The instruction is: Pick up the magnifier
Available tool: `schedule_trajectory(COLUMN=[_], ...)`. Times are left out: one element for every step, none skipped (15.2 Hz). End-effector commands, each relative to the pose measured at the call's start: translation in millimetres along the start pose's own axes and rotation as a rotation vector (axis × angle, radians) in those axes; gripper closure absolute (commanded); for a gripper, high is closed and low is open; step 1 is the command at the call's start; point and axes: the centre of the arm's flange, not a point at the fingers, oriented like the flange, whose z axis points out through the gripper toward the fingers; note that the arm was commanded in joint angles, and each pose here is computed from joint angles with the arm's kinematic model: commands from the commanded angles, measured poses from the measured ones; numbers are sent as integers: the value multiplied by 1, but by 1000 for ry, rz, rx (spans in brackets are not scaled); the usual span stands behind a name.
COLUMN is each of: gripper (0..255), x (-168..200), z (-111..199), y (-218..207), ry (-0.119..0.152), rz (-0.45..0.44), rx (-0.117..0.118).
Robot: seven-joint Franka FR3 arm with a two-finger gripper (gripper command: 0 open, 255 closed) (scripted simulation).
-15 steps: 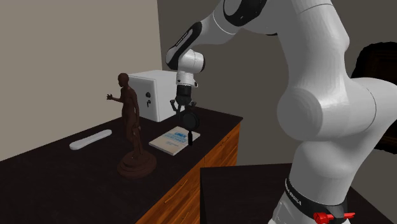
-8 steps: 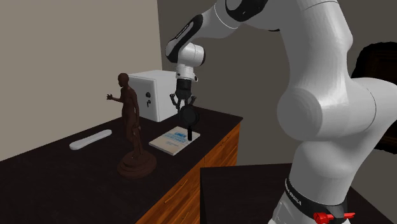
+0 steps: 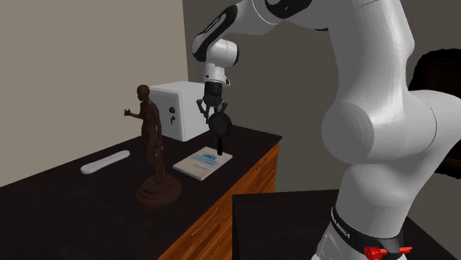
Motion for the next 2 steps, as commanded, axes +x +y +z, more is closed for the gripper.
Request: schedule_trajectory(gripper=[255,255], x=[-3,-3], z=[-7,-7], y=[-2,-2], ry=[0,0], rz=[0,0], rx=[0,0])
